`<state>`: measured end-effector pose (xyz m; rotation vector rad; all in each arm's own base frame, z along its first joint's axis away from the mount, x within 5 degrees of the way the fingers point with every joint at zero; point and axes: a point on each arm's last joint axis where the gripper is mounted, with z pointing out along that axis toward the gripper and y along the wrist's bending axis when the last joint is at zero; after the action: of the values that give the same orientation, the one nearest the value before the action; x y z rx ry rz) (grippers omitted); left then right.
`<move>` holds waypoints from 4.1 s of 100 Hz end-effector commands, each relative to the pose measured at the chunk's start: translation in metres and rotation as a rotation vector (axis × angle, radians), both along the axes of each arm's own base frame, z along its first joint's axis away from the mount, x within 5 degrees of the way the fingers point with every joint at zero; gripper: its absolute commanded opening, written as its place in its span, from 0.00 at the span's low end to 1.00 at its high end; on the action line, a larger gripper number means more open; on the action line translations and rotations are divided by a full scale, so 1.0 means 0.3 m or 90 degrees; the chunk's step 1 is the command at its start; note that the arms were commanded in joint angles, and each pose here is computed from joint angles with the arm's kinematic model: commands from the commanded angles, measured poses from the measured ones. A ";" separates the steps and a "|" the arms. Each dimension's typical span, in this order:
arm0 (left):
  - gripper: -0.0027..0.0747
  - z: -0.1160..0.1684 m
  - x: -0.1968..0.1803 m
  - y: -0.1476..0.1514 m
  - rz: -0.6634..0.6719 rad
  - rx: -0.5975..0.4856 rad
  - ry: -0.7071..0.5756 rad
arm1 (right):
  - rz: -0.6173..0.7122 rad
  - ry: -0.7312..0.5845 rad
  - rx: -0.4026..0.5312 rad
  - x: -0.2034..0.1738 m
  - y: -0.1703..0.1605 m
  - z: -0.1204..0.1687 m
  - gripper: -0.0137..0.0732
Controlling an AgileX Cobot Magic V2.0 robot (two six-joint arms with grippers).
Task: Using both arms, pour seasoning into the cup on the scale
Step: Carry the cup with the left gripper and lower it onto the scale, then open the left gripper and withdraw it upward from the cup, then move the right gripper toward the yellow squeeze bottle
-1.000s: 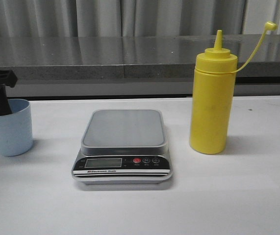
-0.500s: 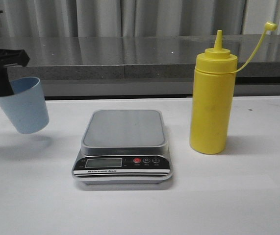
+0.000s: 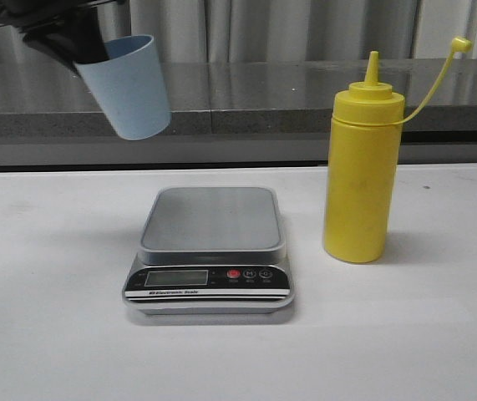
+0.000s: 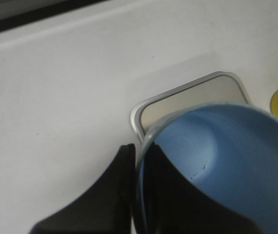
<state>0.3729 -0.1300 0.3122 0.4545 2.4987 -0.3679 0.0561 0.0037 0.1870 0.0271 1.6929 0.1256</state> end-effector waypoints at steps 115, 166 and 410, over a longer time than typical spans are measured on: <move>0.01 -0.121 0.053 -0.275 -0.135 0.090 0.027 | -0.003 -0.077 0.005 -0.006 -0.001 0.049 0.08; 0.66 -0.124 0.047 -0.273 -0.138 0.095 0.040 | -0.003 -0.077 0.005 -0.006 -0.001 0.049 0.08; 0.50 -0.083 -0.990 0.398 0.214 -0.073 -0.592 | -0.003 -0.077 0.005 -0.006 -0.001 0.049 0.08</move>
<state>0.0753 -0.0120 0.2715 0.1357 1.6911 -0.1059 0.0561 0.0037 0.1870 0.0271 1.6929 0.1256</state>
